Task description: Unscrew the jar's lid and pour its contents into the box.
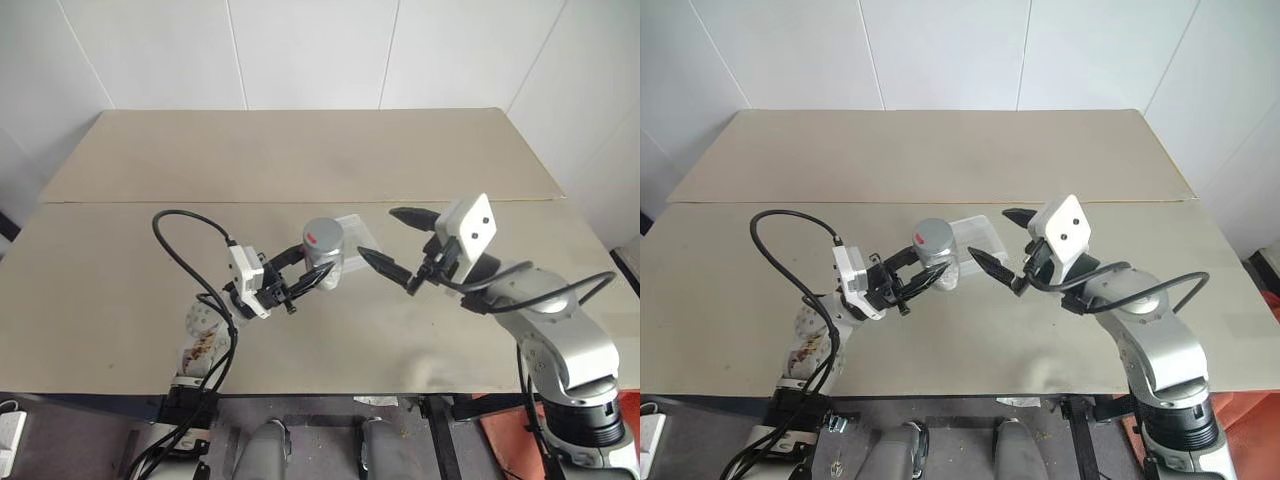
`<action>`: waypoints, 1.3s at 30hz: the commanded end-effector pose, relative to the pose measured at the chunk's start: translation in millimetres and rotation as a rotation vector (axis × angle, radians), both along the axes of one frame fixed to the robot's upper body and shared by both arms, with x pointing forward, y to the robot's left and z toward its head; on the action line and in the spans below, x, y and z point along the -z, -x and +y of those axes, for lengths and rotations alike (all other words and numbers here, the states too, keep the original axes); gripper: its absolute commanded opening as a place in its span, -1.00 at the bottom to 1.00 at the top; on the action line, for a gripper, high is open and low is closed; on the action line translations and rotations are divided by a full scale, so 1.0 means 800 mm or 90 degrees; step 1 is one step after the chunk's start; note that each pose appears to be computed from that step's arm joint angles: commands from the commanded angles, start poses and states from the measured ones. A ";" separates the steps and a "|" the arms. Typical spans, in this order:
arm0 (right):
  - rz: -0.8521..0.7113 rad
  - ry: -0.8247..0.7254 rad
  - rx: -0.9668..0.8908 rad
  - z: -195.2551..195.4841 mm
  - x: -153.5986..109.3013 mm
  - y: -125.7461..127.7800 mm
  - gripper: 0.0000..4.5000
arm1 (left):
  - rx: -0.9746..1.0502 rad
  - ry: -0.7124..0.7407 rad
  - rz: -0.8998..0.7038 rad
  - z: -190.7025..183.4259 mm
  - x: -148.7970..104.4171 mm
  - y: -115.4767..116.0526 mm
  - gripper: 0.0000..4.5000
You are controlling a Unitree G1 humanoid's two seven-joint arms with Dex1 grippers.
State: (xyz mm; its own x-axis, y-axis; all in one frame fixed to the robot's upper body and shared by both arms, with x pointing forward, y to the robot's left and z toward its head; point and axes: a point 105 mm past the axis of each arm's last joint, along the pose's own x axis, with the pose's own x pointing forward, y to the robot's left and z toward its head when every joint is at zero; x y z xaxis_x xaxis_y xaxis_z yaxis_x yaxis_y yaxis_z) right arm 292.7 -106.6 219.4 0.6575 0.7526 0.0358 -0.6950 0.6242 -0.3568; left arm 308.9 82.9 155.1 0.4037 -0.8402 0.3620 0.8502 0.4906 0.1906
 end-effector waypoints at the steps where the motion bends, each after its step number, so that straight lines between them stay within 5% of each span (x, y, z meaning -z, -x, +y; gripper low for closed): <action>1: -0.026 -0.008 -0.053 0.001 -0.020 0.024 0.98 | 0.005 0.009 -0.039 0.000 -0.015 0.002 -0.16; 5: -0.013 -0.040 -0.120 0.017 -0.031 0.043 0.98 | 0.003 0.005 -0.041 -0.001 -0.015 0.002 -0.16; 14: -0.008 -0.060 -0.131 0.077 -0.029 0.032 0.98 | 0.010 0.002 -0.044 -0.009 -0.013 0.006 -0.16; 33: -0.008 -0.069 -0.128 0.086 -0.028 0.015 0.98 | 0.010 0.011 -0.042 -0.013 -0.012 0.011 -0.16; 36: -0.014 -0.071 -0.125 0.085 -0.028 0.015 0.75 | 0.011 0.011 -0.041 -0.014 -0.012 0.011 -0.16; 39: -0.012 -0.057 -0.128 0.086 -0.024 0.016 0.29 | 0.012 0.015 -0.042 -0.015 -0.013 0.010 -0.16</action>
